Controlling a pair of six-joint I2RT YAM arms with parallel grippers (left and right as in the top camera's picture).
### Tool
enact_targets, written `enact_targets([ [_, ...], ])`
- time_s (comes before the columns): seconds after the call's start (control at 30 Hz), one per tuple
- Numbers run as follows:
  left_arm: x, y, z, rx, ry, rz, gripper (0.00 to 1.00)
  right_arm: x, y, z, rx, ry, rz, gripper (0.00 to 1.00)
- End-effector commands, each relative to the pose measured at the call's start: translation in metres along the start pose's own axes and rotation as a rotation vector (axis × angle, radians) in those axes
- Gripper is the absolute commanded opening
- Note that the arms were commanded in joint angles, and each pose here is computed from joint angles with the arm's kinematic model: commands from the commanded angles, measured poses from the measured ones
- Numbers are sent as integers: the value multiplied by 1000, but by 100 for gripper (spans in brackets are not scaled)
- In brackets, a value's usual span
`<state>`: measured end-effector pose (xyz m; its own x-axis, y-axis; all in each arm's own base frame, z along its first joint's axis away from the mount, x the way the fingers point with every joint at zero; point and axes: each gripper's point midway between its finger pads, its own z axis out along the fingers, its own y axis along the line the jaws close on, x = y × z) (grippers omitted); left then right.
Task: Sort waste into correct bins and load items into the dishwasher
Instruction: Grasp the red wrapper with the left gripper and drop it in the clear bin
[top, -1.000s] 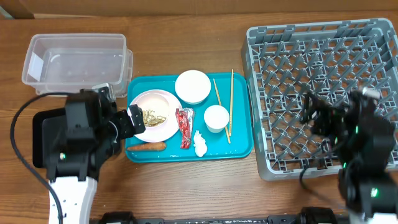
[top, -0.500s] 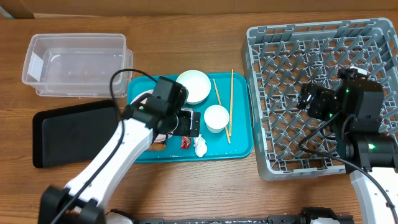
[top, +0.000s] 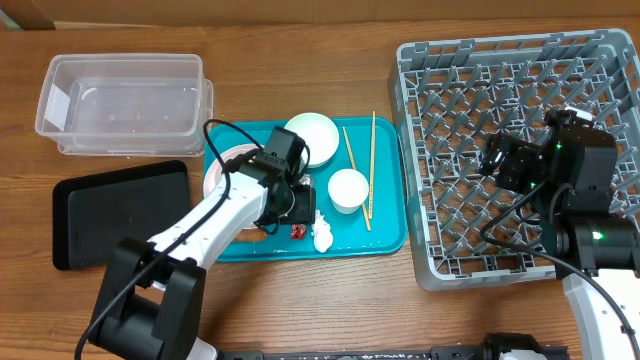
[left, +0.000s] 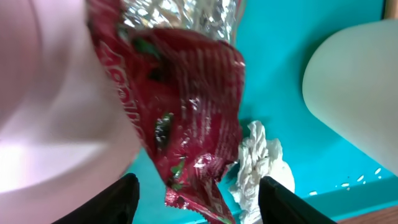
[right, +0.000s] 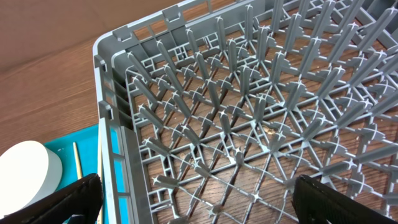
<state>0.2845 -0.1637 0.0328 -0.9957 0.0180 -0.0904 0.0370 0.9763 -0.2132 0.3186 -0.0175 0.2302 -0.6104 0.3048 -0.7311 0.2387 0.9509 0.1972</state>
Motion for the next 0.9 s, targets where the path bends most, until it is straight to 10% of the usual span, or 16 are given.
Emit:
enact_targets([
  [0.0, 4, -8, 8, -9, 26, 20, 62, -13, 2, -7, -2, -39, -3, 100],
  [0.13, 7, -8, 14, -26, 39, 28, 39, -13, 2, -7, -2, -39, -3, 100],
  [0.23, 8, -8, 13, -23, 44, 26, 4, -13, 2, -7, -2, -39, -3, 100],
  [0.63, -69, 11, -101, -239, -149, 3, 4, -13, 2, -7, -2, -39, -3, 100],
  [0.87, -156, 105, -165, -261, -451, -274, 4, -13, 2, -7, -2, -39, -3, 100],
])
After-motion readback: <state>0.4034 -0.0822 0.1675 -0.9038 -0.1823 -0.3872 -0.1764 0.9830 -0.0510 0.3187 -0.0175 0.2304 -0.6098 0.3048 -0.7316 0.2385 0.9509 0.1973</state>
